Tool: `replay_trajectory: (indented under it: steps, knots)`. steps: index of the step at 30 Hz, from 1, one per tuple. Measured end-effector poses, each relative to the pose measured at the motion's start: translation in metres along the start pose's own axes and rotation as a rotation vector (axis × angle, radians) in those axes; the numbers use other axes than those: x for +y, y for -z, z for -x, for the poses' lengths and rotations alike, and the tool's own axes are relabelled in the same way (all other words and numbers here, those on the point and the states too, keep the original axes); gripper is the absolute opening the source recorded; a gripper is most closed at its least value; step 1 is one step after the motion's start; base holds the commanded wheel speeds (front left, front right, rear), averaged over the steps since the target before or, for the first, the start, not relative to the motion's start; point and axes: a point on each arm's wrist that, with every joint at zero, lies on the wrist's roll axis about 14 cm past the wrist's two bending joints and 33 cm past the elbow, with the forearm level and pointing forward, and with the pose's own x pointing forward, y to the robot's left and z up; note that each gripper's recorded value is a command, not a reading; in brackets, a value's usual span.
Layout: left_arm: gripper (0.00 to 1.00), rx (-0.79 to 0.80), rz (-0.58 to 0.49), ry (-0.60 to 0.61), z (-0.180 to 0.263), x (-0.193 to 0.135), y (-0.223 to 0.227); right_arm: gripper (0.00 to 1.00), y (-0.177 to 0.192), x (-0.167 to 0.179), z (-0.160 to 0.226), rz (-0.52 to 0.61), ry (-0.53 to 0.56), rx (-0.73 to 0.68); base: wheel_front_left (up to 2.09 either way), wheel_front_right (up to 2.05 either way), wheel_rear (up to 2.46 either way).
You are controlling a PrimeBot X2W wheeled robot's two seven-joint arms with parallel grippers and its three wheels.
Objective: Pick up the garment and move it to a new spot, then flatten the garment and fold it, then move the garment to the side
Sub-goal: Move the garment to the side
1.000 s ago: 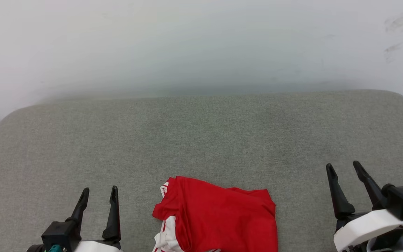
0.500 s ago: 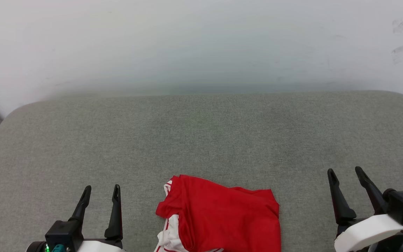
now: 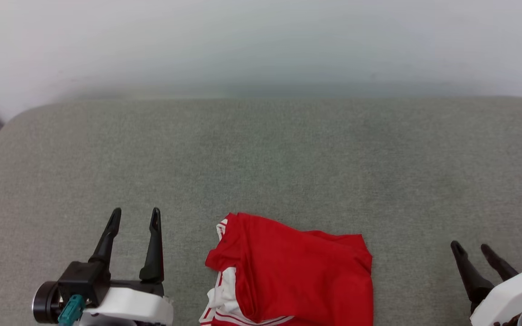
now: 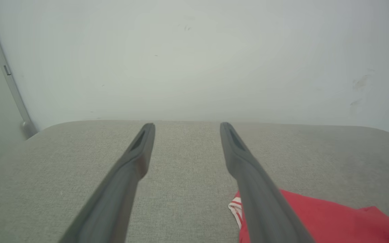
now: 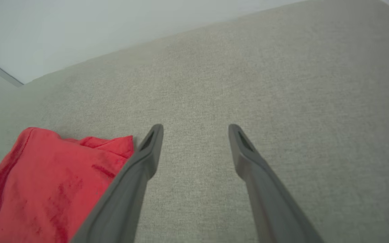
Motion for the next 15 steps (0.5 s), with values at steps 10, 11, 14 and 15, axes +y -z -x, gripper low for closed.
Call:
replay_trajectory:
  steps: [10, 11, 14, 15]
  knots:
    - [1.0, -0.001, 0.005, -0.021, -0.021, 0.005, 0.006, 1.0, 0.081, 0.055, -0.026, -0.152, -0.225, 0.421, 0.0, 0.0, 0.0]
    - [1.0, 0.001, 0.003, -0.025, -0.023, 0.006, 0.008, 1.0, 0.087, 0.062, -0.028, -0.165, -0.247, 0.451, 0.0, 0.0, 0.0]
    - [1.0, 0.007, 0.0, -0.03, -0.029, 0.009, 0.012, 1.0, 0.104, 0.079, -0.032, -0.206, -0.303, 0.547, 0.0, 0.0, 0.0]
    - [1.0, 0.009, 0.0, -0.032, -0.031, 0.01, 0.013, 1.0, 0.109, 0.082, -0.033, -0.223, -0.314, 0.575, 0.0, 0.0, 0.0]
